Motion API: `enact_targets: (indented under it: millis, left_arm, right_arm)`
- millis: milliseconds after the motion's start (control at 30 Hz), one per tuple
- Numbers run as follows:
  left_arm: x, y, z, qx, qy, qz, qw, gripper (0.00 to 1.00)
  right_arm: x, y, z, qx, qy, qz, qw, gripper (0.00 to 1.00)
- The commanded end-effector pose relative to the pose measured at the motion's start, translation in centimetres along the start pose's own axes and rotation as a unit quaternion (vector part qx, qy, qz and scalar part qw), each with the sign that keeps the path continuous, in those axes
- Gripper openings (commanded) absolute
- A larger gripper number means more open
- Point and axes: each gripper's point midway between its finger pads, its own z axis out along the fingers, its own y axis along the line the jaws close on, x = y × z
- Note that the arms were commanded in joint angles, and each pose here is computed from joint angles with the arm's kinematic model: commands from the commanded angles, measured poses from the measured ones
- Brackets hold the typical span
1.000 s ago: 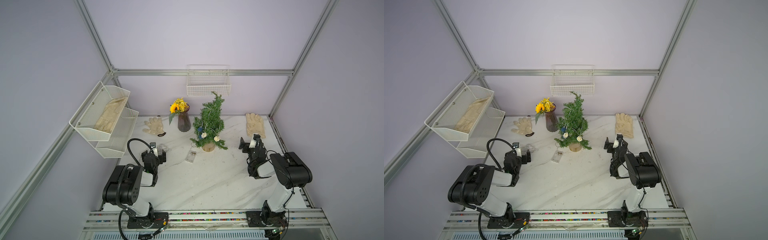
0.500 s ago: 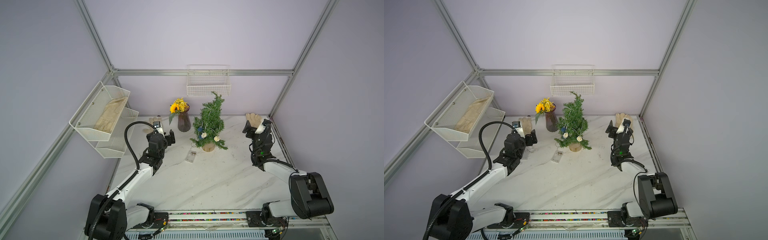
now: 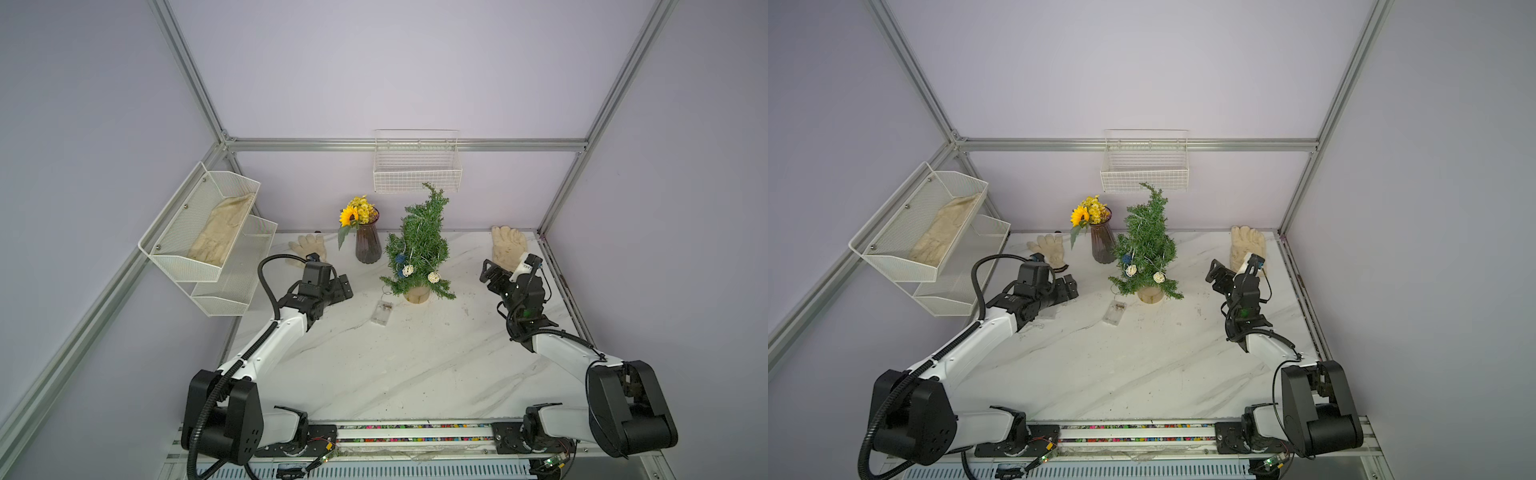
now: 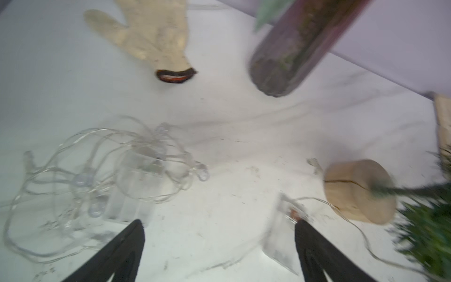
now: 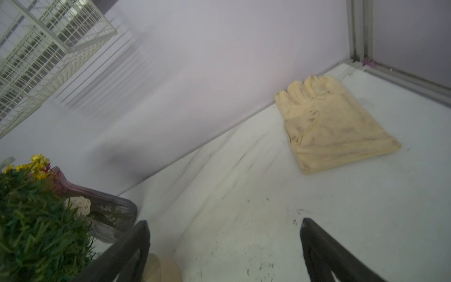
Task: Remove string lights from the small christmas tree
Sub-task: Pick up the light string from the Christmas tree.
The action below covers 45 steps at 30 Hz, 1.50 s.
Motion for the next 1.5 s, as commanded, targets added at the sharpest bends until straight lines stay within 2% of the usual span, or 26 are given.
enact_targets:
  millis: [0, 100, 267, 333, 400, 500, 633, 700, 867, 967, 1267, 1467]
  left_arm:
    - [-5.2, -7.3, -4.9, 0.110, -0.079, 0.039, 0.990, 0.89]
    - [-5.9, -9.7, -6.3, 0.157, -0.087, 0.036, 0.983, 0.83]
    - [-7.7, -12.7, -8.8, 0.228, -0.109, 0.035, 0.967, 0.83]
    - [-8.4, -14.0, -9.9, 0.268, -0.127, 0.046, 0.954, 0.84]
    - [-8.5, -15.9, -11.6, 0.334, -0.152, 0.068, 0.928, 0.83]
    - [-8.7, -16.9, -13.1, 0.382, -0.182, 0.071, 0.903, 0.74]
    - [-9.0, -17.5, -13.6, 0.384, -0.183, 0.085, 0.901, 0.68]
    - [-8.9, -18.3, -14.3, 0.390, -0.191, 0.107, 0.895, 0.65]
    - [-7.8, -20.2, -14.4, 0.371, -0.201, 0.166, 0.891, 0.62]
    - [-7.1, -21.2, -13.6, 0.359, -0.198, 0.188, 0.892, 0.56]
    - [-7.3, -22.6, -11.8, 0.345, -0.202, 0.181, 0.898, 0.47]
    - [-7.5, -23.3, -11.5, 0.347, -0.208, 0.181, 0.896, 0.46]
  right_arm:
    - [1.3, 2.4, -0.4, -0.059, -0.007, 0.014, 0.998, 0.97]
    - [2.2, 2.4, 0.4, -0.037, 0.003, 0.001, 0.999, 0.97]
    - [3.1, 4.3, 0.1, -0.030, -0.017, -0.042, 0.999, 0.89]
    - [3.5, 4.8, 0.1, -0.036, -0.015, -0.042, 0.998, 0.84]
    - [3.7, 4.6, 0.1, -0.032, -0.017, -0.040, 0.999, 0.79]
    - [4.0, 4.5, 0.0, -0.033, -0.011, -0.030, 0.999, 0.73]
    - [5.6, 4.5, -0.2, -0.051, 0.017, 0.012, 0.999, 0.73]
    - [6.6, 4.8, -0.3, -0.070, 0.030, 0.030, 0.997, 0.72]
    - [7.1, 4.2, 0.4, -0.052, 0.037, 0.028, 0.998, 0.72]
    - [7.2, 4.3, 0.4, -0.057, 0.038, 0.033, 0.997, 0.71]
    - [7.1, 4.1, 0.4, -0.051, 0.037, 0.029, 0.998, 0.66]
    - [6.9, 4.4, 0.3, -0.056, 0.036, 0.028, 0.997, 0.63]
